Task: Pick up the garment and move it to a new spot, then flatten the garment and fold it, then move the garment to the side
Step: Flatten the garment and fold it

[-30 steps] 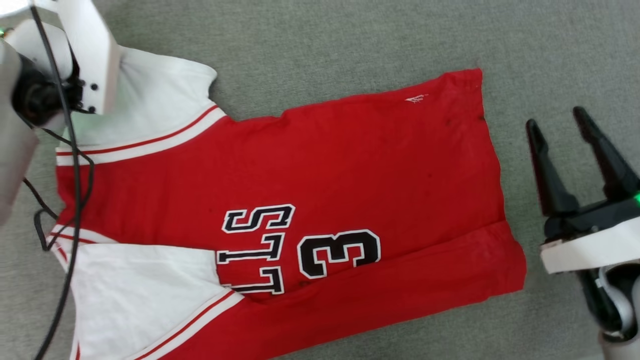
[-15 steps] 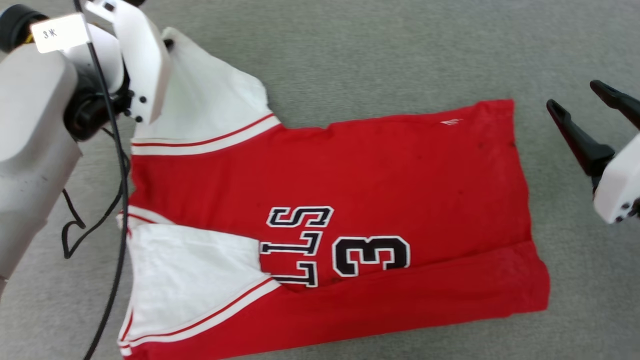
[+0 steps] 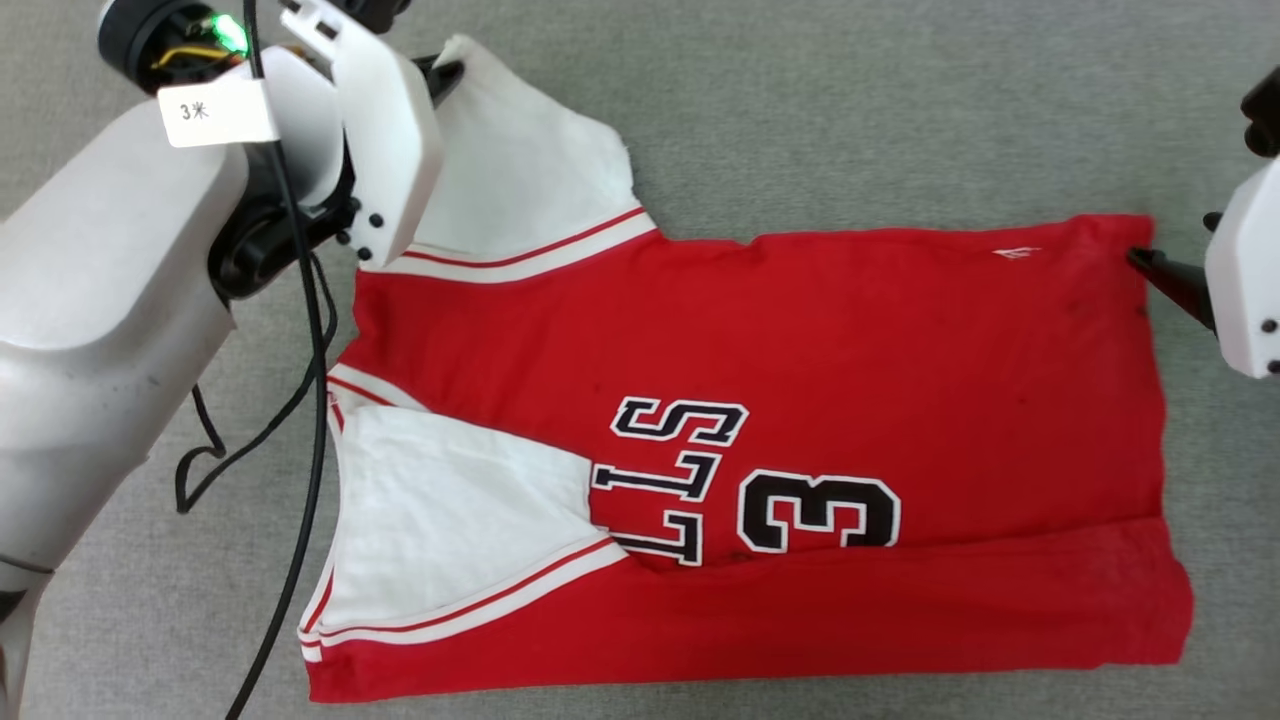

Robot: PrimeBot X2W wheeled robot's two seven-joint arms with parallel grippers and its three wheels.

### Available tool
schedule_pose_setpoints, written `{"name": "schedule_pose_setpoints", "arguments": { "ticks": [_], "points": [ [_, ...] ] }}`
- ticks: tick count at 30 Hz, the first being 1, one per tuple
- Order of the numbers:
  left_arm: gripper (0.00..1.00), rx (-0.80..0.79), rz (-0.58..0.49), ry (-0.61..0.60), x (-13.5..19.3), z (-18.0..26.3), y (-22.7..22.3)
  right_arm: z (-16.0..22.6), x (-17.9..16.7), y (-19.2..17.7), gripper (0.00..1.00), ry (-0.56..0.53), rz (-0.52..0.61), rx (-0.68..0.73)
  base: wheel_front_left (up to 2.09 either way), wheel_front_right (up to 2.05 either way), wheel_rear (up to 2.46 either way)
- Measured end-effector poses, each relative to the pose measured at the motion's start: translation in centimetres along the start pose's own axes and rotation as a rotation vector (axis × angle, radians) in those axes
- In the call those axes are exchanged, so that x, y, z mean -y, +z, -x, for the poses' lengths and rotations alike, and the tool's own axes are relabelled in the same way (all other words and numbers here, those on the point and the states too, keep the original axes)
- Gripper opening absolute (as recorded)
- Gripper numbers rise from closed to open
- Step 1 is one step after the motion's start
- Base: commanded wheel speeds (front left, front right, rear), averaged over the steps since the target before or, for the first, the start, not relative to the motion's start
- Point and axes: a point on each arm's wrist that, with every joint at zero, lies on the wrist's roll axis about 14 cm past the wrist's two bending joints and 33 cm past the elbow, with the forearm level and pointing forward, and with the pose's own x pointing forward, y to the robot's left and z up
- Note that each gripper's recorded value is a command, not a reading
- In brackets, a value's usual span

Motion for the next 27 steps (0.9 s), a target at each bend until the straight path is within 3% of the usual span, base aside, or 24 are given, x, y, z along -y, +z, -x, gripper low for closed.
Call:
{"name": "schedule_pose_setpoints", "arguments": {
  "ticks": [8, 15, 16, 17, 27],
  "points": [
    [0.0, -0.002, -0.002, 0.002, -0.6, -0.7, -0.8, -4.4, -1.3, -1.8, 1.0, 0.016, 0.056, -0.107, 0.0, 0.0, 0.0],
    [0.0, -0.01, 0.007, 0.011, -1.0, -1.0, -1.4, -5.5, -1.7, -3.1, 1.0, 0.03, 0.071, -0.139, 0.0, 0.0, 0.0],
    [0.0, -0.012, 0.008, 0.013, -1.1, -1.0, -1.5, -5.5, -1.7, -3.1, 0.22, 0.031, 0.071, -0.135, 0.0, 0.0, 0.0],
    [0.0, -0.012, 0.008, 0.015, -1.1, -1.0, -1.4, -5.4, -1.7, -3.0, 0.0, 0.032, 0.07, -0.125, 0.0, 0.0, 0.0],
    [0.0, 0.019, 0.02, 0.032, -0.8, 1.2, -0.5, -2.7, -1.0, -0.3, 0.0, 0.014, 0.024, 0.09, 0.0, 0.0, 0.0]
  ]
}}
